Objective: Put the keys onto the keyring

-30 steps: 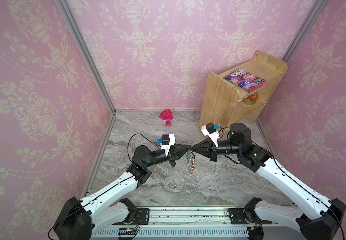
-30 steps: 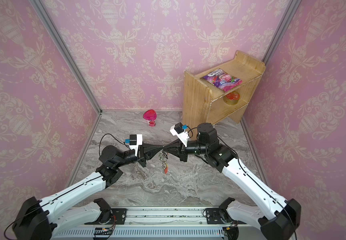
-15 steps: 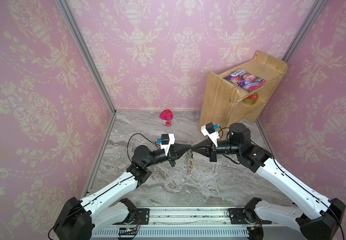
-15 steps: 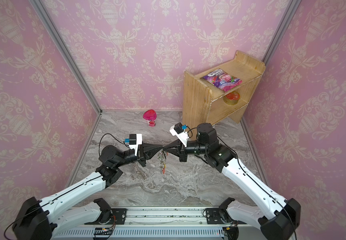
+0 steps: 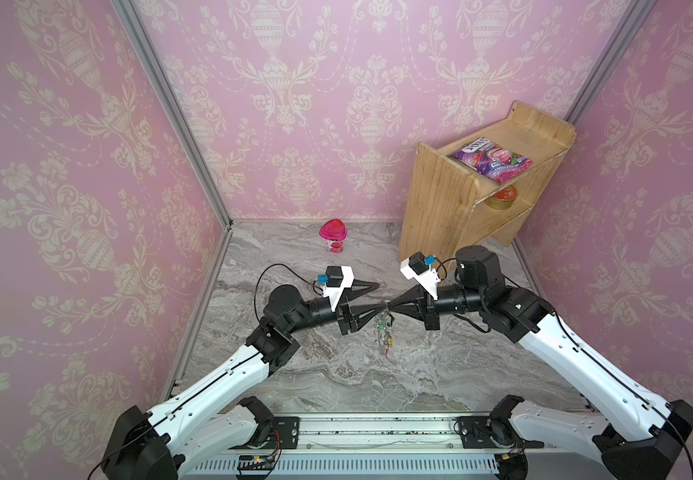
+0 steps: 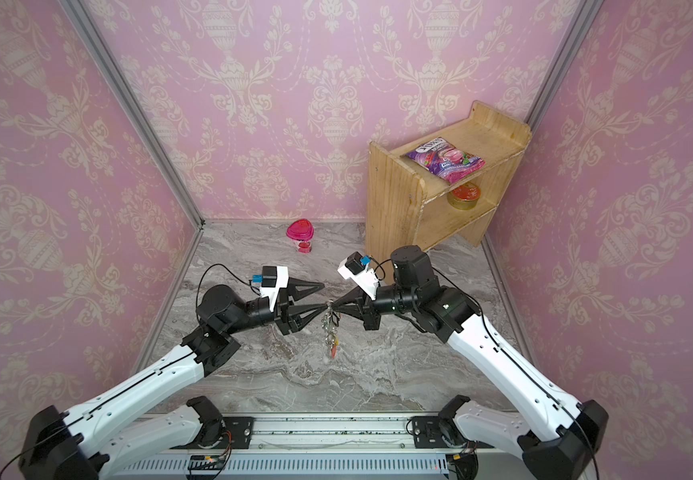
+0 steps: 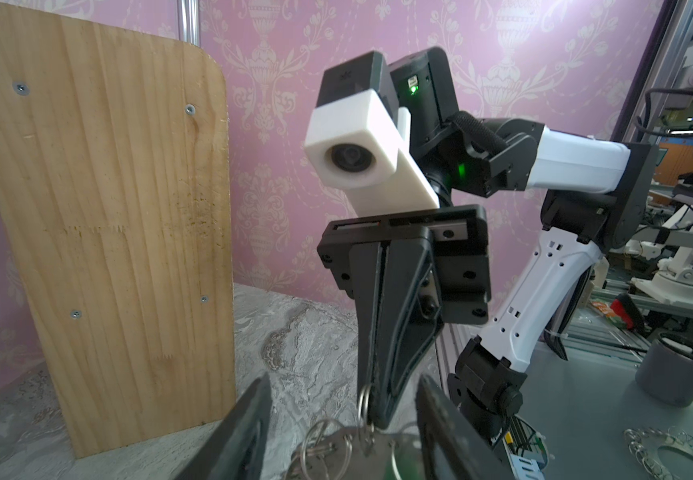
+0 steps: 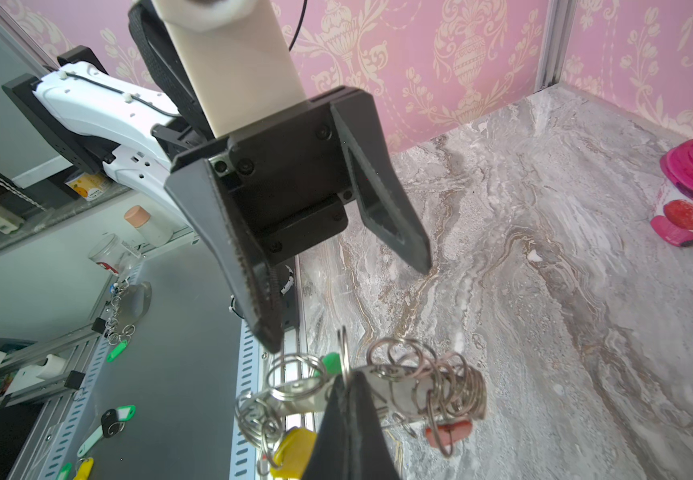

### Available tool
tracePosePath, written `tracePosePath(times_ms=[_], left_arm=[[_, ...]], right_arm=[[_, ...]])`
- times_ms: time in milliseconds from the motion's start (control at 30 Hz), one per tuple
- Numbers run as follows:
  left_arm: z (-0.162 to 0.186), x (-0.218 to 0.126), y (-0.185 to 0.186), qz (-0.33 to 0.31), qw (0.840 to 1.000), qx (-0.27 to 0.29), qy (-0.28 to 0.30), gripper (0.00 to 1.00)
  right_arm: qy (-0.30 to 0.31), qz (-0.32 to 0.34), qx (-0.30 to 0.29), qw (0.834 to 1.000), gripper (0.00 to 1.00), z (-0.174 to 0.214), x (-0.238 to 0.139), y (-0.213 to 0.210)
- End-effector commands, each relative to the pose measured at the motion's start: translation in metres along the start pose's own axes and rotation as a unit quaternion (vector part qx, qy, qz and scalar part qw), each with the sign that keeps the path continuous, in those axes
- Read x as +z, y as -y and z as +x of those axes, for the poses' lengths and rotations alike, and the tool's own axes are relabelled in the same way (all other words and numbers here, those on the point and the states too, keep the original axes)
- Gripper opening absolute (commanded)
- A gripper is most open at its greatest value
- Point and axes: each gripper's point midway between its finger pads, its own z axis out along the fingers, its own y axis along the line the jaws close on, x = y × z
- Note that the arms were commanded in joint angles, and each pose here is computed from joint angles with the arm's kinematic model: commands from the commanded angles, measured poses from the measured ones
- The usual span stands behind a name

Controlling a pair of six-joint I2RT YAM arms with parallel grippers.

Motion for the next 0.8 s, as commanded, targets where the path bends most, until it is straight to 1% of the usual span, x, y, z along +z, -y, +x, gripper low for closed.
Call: tracePosePath(times_ms=[0,67,100,167,233,367,467,600,767], left_arm=[[0.016,-0.004,0.001,-0.01,0.996,-0.008,-0.083,0.65],[0.03,-0.006,0.001,-0.01,0.992,-0.015,-0.124,0.7],[0.034,-0.006,0.001,-0.009,0.991,-0.017,-0.136,0.71],[0.039,-0.006,0.002,-0.002,0.988,-0.024,-0.156,0.66],[0.042,-0.004,0.004,0.008,0.986,-0.028,-0.161,0.62],[0.045,-0.002,0.005,0.02,0.985,-0.032,-0.168,0.47],[0.049,0.0,0.007,0.032,0.984,-0.039,-0.17,0.4],[0.048,0.005,0.01,0.051,0.984,-0.049,-0.163,0.36],[0.047,0.009,0.01,0.061,0.985,-0.055,-0.154,0.27]], right_arm=[[-0.05,0.018,-0.016,0.998,0.0,0.01,-0.004,-0.001],[-0.084,0.031,-0.017,0.996,0.0,0.021,-0.001,0.003],[-0.094,0.033,-0.019,0.995,0.0,0.024,0.0,0.003],[-0.111,0.036,-0.02,0.993,0.0,0.029,0.005,0.004],[-0.118,0.036,-0.02,0.992,0.0,0.031,0.007,0.005],[-0.117,0.037,-0.022,0.992,0.0,0.029,0.01,0.007],[-0.114,0.033,-0.02,0.993,0.0,0.027,0.012,0.008],[-0.114,0.028,-0.018,0.993,0.0,0.026,0.015,0.008],[-0.111,0.028,-0.017,0.993,0.0,0.025,0.016,0.009]])
